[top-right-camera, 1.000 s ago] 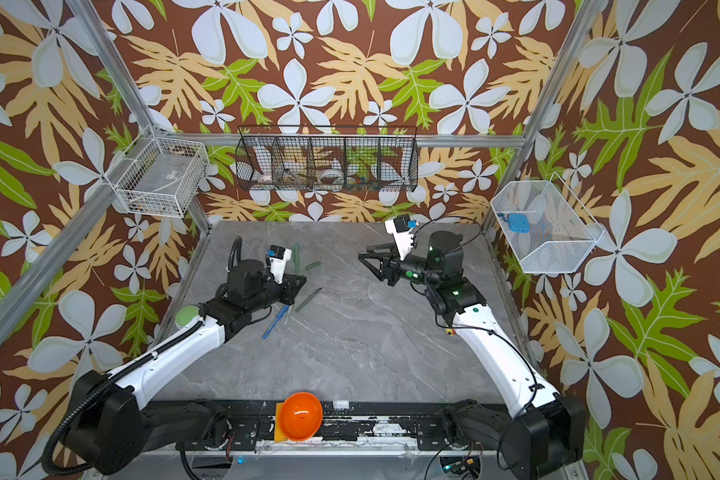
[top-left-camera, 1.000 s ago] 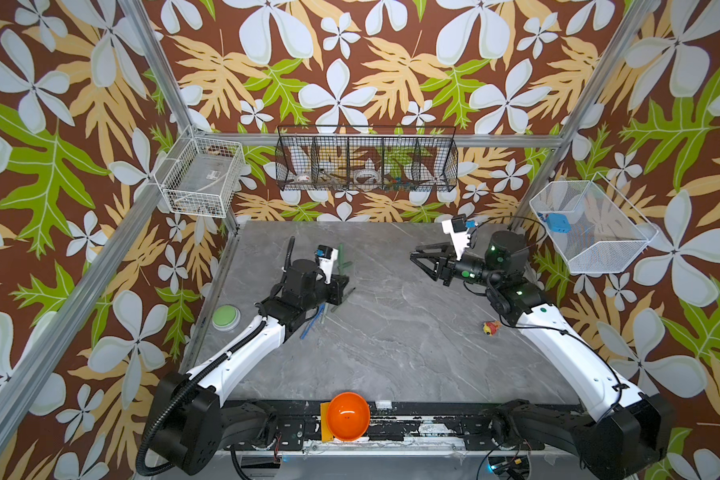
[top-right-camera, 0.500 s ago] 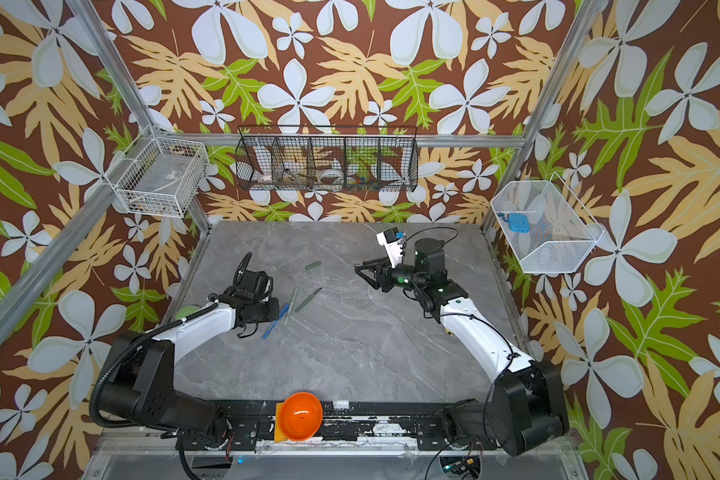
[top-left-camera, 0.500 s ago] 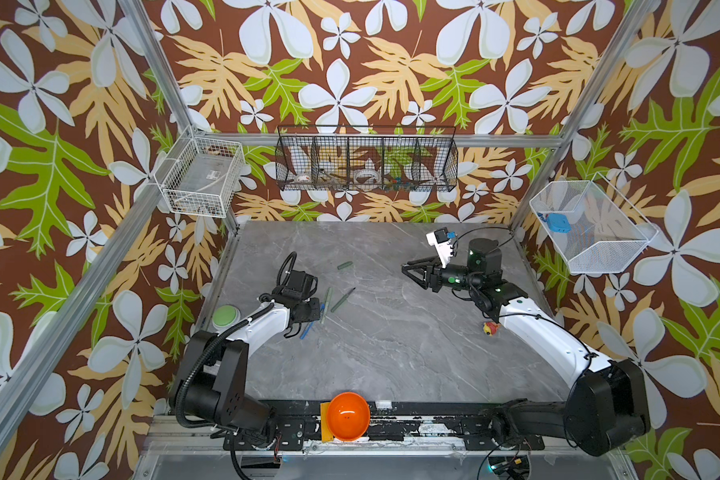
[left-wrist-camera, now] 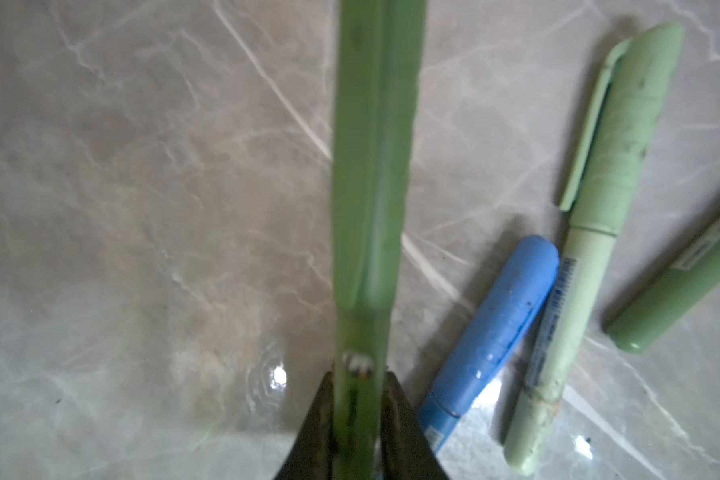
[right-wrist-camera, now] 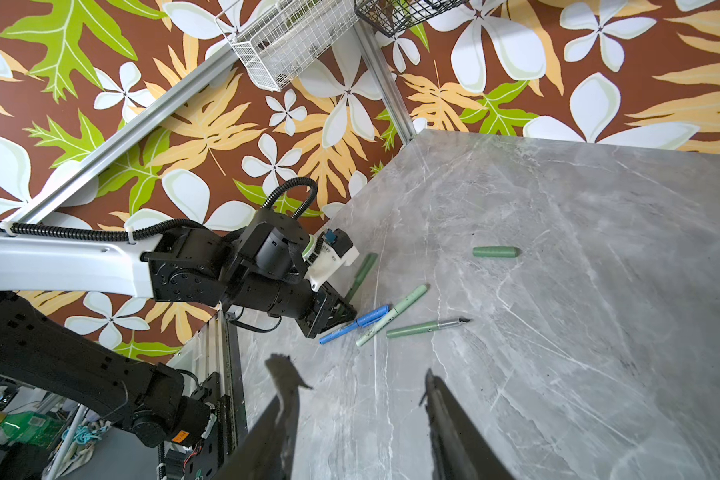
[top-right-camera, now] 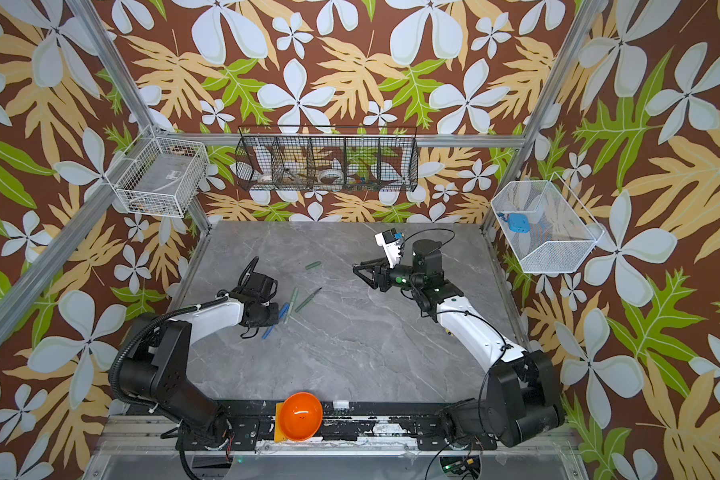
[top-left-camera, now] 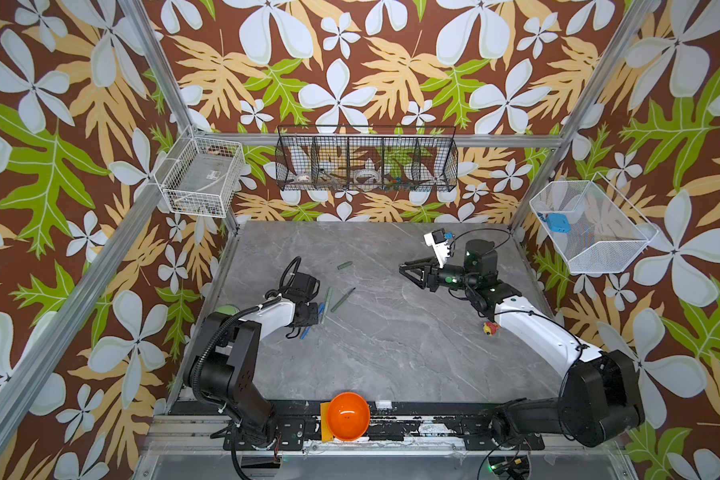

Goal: Insert the pens into the pen caps
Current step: 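Lower the capped green pen onto the table and open the left gripper, then grasp the uncapped green fountain pen on the table with the left gripper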

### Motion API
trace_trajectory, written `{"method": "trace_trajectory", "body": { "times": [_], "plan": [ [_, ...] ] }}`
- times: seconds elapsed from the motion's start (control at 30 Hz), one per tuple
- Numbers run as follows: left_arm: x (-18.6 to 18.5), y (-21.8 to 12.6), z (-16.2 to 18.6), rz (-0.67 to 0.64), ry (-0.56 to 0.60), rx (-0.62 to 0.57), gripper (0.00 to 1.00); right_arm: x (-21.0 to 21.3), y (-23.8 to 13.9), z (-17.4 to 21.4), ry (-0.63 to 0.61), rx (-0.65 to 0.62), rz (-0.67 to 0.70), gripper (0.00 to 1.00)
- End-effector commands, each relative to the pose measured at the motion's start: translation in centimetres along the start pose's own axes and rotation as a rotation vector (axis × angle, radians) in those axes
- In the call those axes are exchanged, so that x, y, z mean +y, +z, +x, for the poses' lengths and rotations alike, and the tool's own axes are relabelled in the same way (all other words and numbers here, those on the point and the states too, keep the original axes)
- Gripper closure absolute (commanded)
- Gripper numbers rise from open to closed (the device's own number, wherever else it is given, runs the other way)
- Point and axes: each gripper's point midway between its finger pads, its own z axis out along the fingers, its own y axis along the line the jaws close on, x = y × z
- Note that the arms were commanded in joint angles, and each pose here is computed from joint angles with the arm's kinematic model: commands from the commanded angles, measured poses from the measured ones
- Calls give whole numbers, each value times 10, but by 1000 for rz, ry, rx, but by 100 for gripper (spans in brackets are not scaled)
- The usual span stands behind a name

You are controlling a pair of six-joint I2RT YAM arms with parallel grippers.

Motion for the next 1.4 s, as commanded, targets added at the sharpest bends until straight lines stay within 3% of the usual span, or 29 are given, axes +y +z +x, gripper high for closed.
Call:
{"method": "trace_trajectory", "body": {
  "times": [0.0,0.13,0.33,0.57,0.7,0.8,0.9,1.03,1.27,1.37],
  "plan": [
    [9,1,0,-47,-3,0,70,4,0,-5,-21,-20,-19,51],
    [6,-1,-5,-28,-15,-27,52,5,0,-8,-24,-23,-20,51],
    [9,-5,-10,-49,-12,-38,38,6,-2,-7,-25,-26,-18,51],
    [1,-54,-58,-1,-51,-187,23,6,-3,-6,-32,-20,-12,51],
    [-29,-90,-81,157,-9,-244,20,4,-3,-6,-37,-25,5,51],
    [-76,-113,-81,286,161,-273,17,3,-4,-4,-34,-39,5,51],
    [-134,-120,-53,460,392,-197,17,4,-6,1,-18,-43,-2,51],
    [-136,-98,-43,393,454,-87,21,7,-15,12,-13,-31,23,50],
    [-141,-68,-41,372,501,-64,28,-9,-27,36,73,-37,133,50],
    [-144,-51,-29,379,523,-26,31,-31,-35,49,129,-43,265,45]
  ]
}}
